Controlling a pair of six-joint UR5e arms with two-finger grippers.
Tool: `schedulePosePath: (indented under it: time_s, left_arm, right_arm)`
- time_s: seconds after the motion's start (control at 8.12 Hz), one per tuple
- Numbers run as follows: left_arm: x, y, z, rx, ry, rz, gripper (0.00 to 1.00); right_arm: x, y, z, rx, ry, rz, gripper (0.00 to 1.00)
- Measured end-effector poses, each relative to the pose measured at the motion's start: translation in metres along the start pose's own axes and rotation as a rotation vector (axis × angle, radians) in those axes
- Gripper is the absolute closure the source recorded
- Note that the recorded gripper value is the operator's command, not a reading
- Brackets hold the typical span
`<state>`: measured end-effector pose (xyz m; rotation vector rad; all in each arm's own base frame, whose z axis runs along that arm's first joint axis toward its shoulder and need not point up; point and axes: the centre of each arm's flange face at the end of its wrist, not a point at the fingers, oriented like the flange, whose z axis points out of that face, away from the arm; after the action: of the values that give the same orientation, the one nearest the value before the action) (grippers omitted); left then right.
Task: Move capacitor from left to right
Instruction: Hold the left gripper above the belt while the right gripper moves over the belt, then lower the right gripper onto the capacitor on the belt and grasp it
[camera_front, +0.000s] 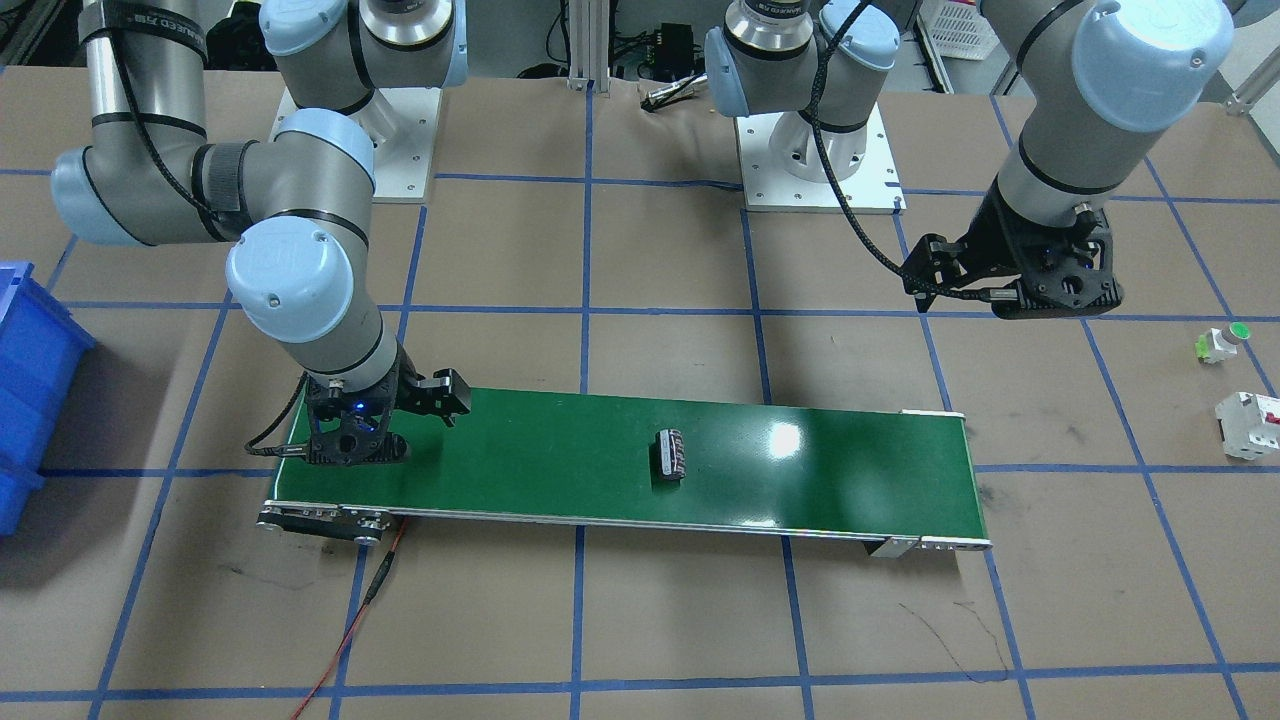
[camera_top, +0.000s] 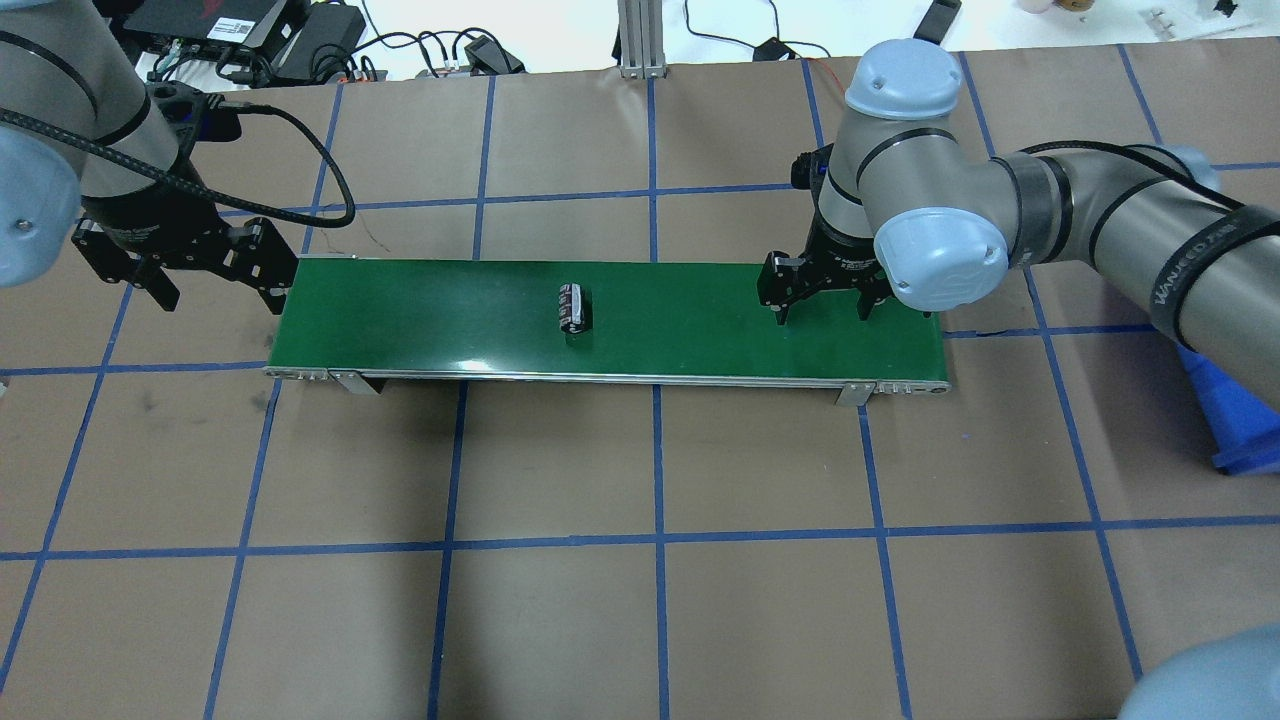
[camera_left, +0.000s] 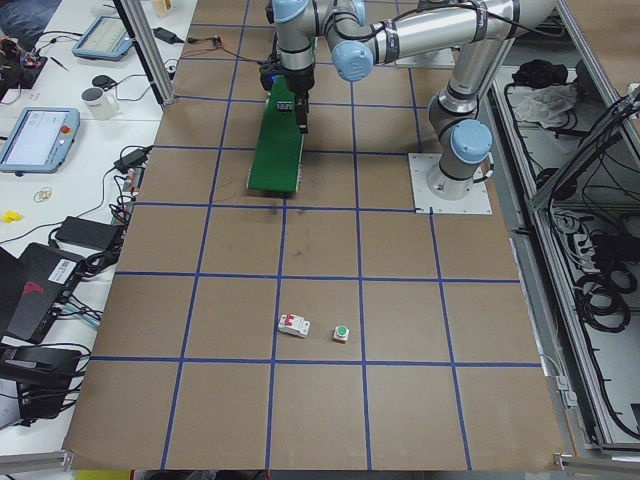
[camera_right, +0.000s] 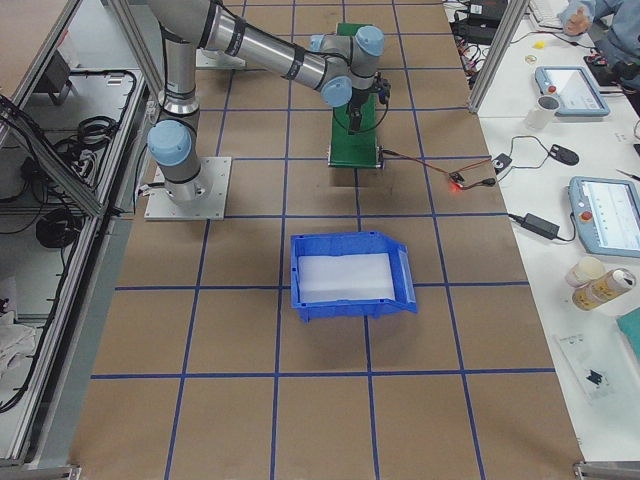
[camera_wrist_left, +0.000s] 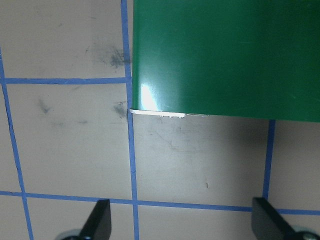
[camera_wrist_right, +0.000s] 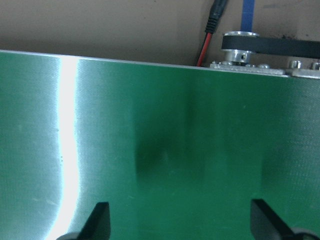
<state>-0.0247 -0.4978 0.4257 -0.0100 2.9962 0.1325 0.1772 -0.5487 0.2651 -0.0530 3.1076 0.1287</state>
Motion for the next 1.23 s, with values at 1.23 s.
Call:
schedulePosePath:
  time_s: [1.23]
  left_arm:
    - [0.000, -0.001, 0.000, 0.001, 0.000, 0.001, 0.00]
  right_arm:
    - [-0.015, -0.004, -0.012, 0.097, -0.017, 0.002, 0.05]
